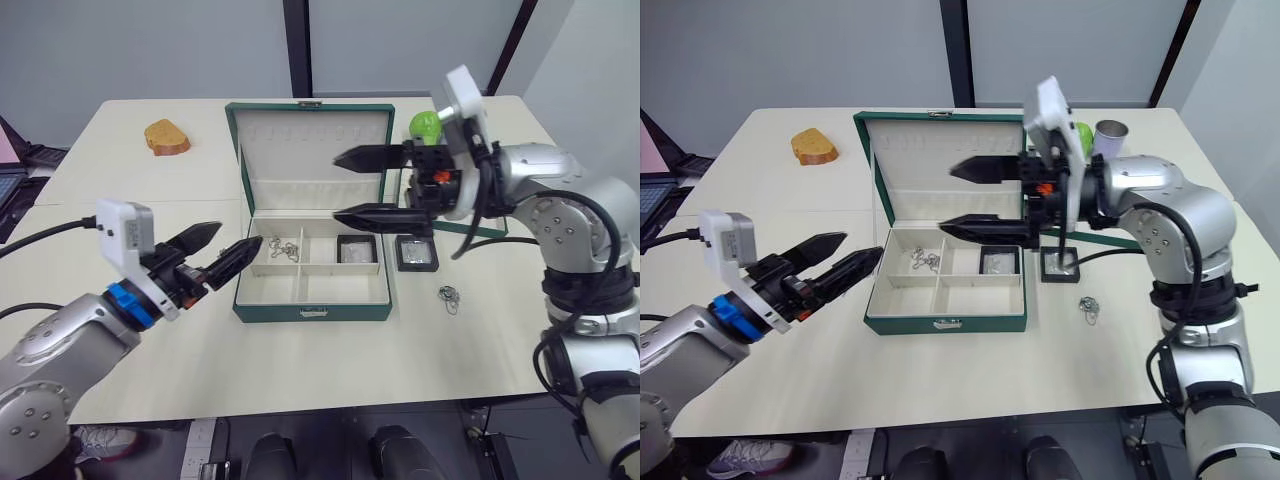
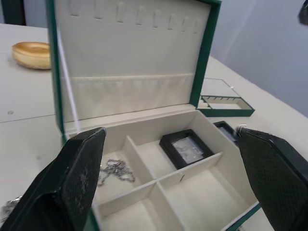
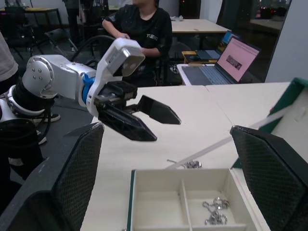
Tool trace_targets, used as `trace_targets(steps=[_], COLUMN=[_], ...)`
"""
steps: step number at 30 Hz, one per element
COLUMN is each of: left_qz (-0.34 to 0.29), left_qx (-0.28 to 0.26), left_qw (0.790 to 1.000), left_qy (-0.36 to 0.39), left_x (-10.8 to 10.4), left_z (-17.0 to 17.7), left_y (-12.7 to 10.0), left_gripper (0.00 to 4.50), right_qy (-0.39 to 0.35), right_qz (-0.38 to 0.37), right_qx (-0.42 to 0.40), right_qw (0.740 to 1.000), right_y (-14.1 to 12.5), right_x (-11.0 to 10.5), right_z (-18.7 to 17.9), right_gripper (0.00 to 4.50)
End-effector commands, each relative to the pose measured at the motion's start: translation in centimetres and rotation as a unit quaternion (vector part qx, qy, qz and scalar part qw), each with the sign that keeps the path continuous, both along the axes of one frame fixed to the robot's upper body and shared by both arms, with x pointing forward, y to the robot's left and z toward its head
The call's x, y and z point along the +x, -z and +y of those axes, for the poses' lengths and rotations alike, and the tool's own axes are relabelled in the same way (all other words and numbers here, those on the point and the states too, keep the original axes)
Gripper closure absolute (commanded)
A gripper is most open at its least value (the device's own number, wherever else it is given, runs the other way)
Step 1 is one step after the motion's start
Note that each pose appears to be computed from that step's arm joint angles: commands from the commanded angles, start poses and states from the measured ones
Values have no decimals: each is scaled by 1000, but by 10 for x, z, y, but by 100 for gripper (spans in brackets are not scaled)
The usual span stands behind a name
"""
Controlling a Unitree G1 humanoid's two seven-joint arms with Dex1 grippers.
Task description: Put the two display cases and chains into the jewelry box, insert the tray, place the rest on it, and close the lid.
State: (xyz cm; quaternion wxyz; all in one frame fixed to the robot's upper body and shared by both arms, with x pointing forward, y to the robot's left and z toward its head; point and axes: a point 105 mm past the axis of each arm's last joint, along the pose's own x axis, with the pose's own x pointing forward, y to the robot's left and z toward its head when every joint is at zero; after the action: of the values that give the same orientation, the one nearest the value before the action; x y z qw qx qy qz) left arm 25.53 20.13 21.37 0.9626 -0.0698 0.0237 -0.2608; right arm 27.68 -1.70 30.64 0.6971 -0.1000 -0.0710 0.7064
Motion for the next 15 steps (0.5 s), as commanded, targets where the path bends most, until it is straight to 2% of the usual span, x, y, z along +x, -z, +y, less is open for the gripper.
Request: trace_targets(steps=[1, 6, 12, 15], left_qz=[-5, -4, 5, -3], left_qx=[8, 9, 54, 60], left_qw=[999, 996, 990, 987], left_qy=[-33, -90, -129, -148], left_x=[1, 7, 15, 21], left_z=[16, 39, 49, 54], left_y=[4, 15, 35, 38], left_gripper=[6, 6, 6, 6], right_qy=[-10, 2, 18, 27], right_qz=[-21, -23, -17, -10], right_qx=[1, -2, -1, 0], right_qw=[1000, 1000, 1000, 1000], right_y=[-6, 1, 7, 11], right_x=[-8, -1, 3, 6], right_z=[19, 35, 41, 42], right_gripper=[0, 0, 0, 0])
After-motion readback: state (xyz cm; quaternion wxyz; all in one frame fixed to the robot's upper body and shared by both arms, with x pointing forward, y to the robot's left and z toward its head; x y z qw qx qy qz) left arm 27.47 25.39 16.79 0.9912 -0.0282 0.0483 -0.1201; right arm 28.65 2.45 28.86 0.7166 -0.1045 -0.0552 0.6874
